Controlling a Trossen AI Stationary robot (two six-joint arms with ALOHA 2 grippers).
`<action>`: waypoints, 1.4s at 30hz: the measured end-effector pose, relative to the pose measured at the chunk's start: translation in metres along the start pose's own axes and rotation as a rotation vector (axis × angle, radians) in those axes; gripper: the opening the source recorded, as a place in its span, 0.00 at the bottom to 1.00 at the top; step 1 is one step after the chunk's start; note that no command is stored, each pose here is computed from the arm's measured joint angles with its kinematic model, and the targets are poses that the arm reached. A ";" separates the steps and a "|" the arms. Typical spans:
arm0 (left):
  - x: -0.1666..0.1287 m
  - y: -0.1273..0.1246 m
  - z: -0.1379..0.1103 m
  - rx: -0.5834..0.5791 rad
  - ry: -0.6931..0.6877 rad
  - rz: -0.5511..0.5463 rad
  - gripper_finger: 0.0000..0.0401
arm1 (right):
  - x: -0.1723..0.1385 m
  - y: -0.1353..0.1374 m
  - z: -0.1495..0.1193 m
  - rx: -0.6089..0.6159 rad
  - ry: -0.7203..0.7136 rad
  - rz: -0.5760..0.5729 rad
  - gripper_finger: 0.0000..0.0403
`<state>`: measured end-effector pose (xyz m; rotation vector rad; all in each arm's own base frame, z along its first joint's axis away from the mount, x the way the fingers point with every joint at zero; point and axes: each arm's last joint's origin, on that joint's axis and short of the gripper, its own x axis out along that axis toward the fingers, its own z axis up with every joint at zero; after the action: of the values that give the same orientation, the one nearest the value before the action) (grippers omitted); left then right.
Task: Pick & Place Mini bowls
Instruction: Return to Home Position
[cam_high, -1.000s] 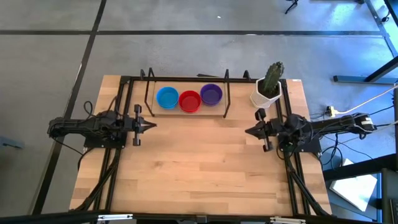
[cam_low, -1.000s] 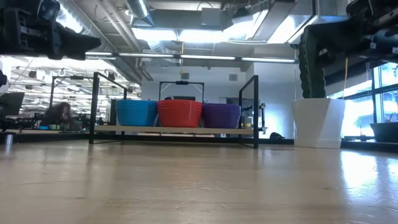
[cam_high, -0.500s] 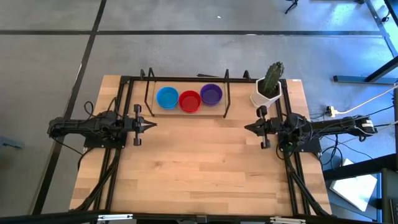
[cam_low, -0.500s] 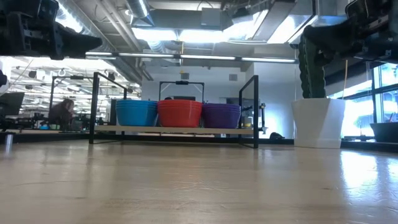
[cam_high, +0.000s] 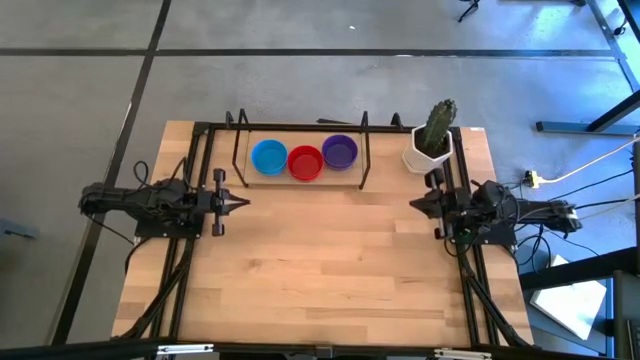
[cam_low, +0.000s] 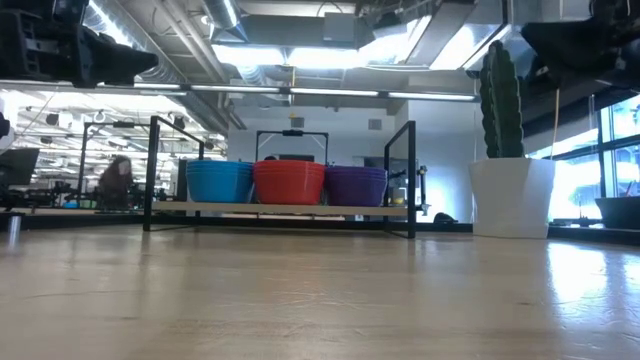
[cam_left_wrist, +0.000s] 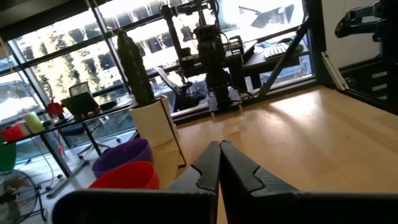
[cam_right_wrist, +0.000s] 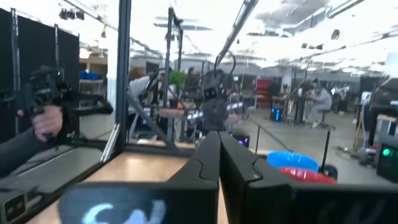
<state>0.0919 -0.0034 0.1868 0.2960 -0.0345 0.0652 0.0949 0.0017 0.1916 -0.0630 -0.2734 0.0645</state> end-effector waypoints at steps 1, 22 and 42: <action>0.000 0.000 0.000 0.000 0.001 0.003 0.00 | -0.001 0.000 -0.001 0.001 0.010 0.005 0.01; 0.002 -0.007 -0.013 -0.012 0.038 -0.045 0.01 | -0.002 0.001 -0.014 0.009 0.144 0.028 0.01; 0.002 -0.007 -0.013 -0.036 0.049 -0.028 0.02 | -0.003 0.002 -0.016 0.070 0.169 0.024 0.06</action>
<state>0.0948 -0.0061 0.1720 0.2583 0.0166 0.0441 0.0968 0.0022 0.1750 -0.0023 -0.1010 0.0920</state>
